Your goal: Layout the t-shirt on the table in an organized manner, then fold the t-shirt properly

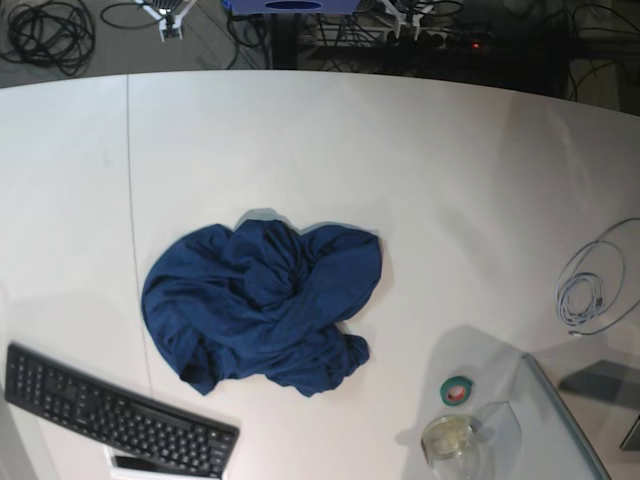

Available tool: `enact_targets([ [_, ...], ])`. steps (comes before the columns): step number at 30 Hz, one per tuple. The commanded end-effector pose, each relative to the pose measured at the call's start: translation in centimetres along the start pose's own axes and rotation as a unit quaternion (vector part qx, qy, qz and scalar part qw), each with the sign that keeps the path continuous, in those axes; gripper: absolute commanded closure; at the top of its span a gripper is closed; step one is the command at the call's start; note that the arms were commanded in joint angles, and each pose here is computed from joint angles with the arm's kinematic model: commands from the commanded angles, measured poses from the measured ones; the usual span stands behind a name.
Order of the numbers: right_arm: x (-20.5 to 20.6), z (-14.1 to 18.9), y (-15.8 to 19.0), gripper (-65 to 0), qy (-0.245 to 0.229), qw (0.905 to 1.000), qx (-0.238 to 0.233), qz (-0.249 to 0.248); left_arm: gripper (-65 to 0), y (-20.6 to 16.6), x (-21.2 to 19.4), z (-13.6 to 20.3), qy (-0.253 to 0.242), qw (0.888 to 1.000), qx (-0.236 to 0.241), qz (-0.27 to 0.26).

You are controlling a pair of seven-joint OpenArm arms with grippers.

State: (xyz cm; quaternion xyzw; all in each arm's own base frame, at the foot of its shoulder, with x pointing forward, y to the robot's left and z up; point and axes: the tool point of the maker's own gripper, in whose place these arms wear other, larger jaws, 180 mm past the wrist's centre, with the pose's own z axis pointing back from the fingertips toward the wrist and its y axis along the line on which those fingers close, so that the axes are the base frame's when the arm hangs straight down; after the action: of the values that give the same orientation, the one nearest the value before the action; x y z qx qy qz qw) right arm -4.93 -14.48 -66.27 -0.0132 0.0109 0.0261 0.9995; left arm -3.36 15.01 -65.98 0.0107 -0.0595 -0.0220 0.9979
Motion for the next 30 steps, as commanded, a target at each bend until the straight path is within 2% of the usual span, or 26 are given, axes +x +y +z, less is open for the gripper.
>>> enact_targets([
  [1, -0.1, 0.0, -0.4, -0.5, -0.003, 1.0, -0.004, -0.002, 0.0, 0.1, -0.4, 0.1, 0.001, 1.0, 0.002, -0.001],
  [11, 0.1, 0.2, -0.3, -0.5, -0.014, 0.9999, -0.003, 0.004, 0.0, 0.0, -0.6, 0.1, 0.002, 1.0, 0.001, 0.0],
  [17, 0.0, 0.2, -0.4, -0.5, -0.012, 0.9999, -0.004, 0.004, 0.0, -0.3, 0.3, 0.4, -0.024, 1.0, -0.002, -0.008],
  [24, 0.0, 0.2, -0.4, -0.5, -0.012, 0.9999, -0.004, 0.003, 0.0, 0.0, -0.1, 0.4, -0.02, 1.0, -0.001, -0.013],
  [26, -1.2, 0.2, -0.4, -0.3, -0.003, 1.0, -0.004, -0.001, 0.0, 0.0, -1.1, 0.6, -0.013, 1.0, 0.0, -0.014],
  [27, -2.1, 0.3, -0.4, -0.3, 0.001, 1.0, -0.004, -0.004, 0.0, 0.2, -1.5, 0.8, -0.01, 1.0, 0.001, -0.014],
  [30, -5.0, 1.0, -1.3, -0.2, 0.006, 0.9983, -0.016, -0.056, 0.0, 1.1, -3.5, 1.3, 0.001, 1.0, 0.007, -0.018],
])
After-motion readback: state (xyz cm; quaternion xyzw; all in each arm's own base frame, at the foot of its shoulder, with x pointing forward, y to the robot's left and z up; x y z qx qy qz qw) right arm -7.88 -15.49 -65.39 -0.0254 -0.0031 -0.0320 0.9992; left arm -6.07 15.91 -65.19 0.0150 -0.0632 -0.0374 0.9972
